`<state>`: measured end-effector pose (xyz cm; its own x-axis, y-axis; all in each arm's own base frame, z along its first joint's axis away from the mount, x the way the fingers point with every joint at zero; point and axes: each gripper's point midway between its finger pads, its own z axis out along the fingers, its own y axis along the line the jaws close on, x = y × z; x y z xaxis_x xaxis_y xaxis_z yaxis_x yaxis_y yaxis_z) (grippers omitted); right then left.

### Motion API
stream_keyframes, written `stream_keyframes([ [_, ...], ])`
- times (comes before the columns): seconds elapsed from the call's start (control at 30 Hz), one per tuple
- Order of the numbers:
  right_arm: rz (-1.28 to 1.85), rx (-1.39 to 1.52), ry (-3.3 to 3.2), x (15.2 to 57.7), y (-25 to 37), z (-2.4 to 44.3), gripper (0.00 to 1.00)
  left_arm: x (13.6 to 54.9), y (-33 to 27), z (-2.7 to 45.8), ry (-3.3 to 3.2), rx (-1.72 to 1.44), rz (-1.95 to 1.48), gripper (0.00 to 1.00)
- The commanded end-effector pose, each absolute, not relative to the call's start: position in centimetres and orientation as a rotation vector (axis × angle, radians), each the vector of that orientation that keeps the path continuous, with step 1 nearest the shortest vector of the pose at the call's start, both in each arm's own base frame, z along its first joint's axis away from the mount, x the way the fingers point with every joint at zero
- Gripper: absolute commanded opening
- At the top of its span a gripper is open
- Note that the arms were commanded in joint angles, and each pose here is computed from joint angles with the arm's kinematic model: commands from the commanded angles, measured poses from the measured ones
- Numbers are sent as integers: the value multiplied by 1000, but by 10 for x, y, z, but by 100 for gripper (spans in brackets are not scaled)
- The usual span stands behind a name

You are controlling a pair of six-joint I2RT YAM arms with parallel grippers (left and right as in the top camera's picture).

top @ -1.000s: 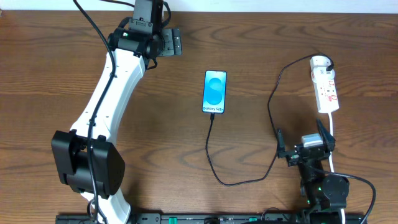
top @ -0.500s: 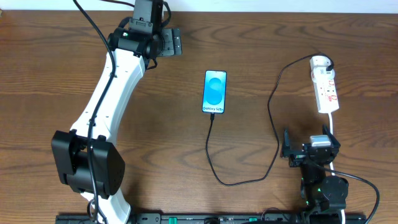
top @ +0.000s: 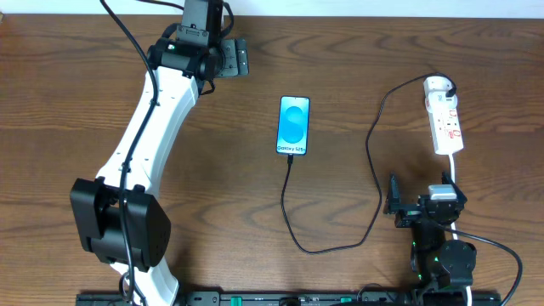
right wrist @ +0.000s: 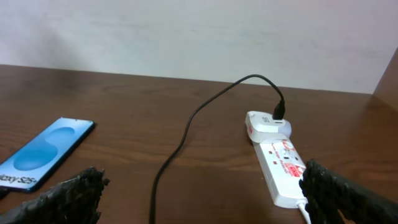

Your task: Plug charger to phone and switch on socket

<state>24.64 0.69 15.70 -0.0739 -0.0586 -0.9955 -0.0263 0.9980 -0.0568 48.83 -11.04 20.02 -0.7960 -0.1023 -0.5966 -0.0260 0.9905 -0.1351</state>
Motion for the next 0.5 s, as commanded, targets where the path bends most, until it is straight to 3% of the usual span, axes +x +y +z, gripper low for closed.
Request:
stream_keyframes([
  [0.0, -12, -9, 1645, 246, 2, 157, 99, 490, -110, 199, 2491, -71, -136, 92],
  [0.47, -4, 4, 1644, 246, 2, 157, 99, 490, -110, 199, 2491, -71, -136, 92],
])
